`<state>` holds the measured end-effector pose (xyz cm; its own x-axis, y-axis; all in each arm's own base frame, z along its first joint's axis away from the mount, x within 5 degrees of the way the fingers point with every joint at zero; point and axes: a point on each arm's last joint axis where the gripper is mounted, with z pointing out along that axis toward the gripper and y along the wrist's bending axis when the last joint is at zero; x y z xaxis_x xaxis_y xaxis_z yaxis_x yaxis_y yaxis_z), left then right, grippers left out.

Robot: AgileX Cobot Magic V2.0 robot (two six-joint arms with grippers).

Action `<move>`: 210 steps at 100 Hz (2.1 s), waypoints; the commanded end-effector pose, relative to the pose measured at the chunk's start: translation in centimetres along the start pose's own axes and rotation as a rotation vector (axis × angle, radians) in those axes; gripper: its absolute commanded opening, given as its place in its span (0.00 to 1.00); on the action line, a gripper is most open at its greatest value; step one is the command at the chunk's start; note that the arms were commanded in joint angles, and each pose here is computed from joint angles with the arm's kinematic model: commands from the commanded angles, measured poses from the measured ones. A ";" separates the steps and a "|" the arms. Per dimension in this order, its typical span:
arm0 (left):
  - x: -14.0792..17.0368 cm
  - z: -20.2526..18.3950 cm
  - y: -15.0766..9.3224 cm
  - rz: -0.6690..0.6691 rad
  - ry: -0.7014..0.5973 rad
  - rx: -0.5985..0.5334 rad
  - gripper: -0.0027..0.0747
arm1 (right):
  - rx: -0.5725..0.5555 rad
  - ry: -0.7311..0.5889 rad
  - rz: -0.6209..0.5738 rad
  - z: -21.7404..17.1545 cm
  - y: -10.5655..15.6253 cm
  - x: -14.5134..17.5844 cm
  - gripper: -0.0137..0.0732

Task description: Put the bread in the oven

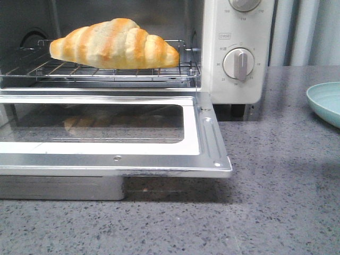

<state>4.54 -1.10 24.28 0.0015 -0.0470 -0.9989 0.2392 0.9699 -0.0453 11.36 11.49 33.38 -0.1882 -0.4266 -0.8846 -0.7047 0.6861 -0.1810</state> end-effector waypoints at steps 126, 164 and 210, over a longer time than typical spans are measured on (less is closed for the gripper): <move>-1.7 -0.5 -0.1 -0.013 -0.125 0.005 0.01 | 0.598 -0.568 0.365 -5.2 -1.6 15.0 0.08; -1.7 -0.5 -0.1 -0.013 -0.125 0.005 0.01 | 0.845 -0.450 0.434 -5.9 -1.8 17.2 0.08; -1.7 -0.5 -0.1 -0.013 -0.125 0.005 0.01 | 0.839 -0.263 0.479 -5.1 -1.6 19.2 0.08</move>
<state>4.54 -1.10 24.28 0.0015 -0.0470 -0.9989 0.2392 0.9699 -0.0453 5.42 -0.82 18.69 -0.1581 0.1161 -0.9806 0.1527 0.9840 0.0919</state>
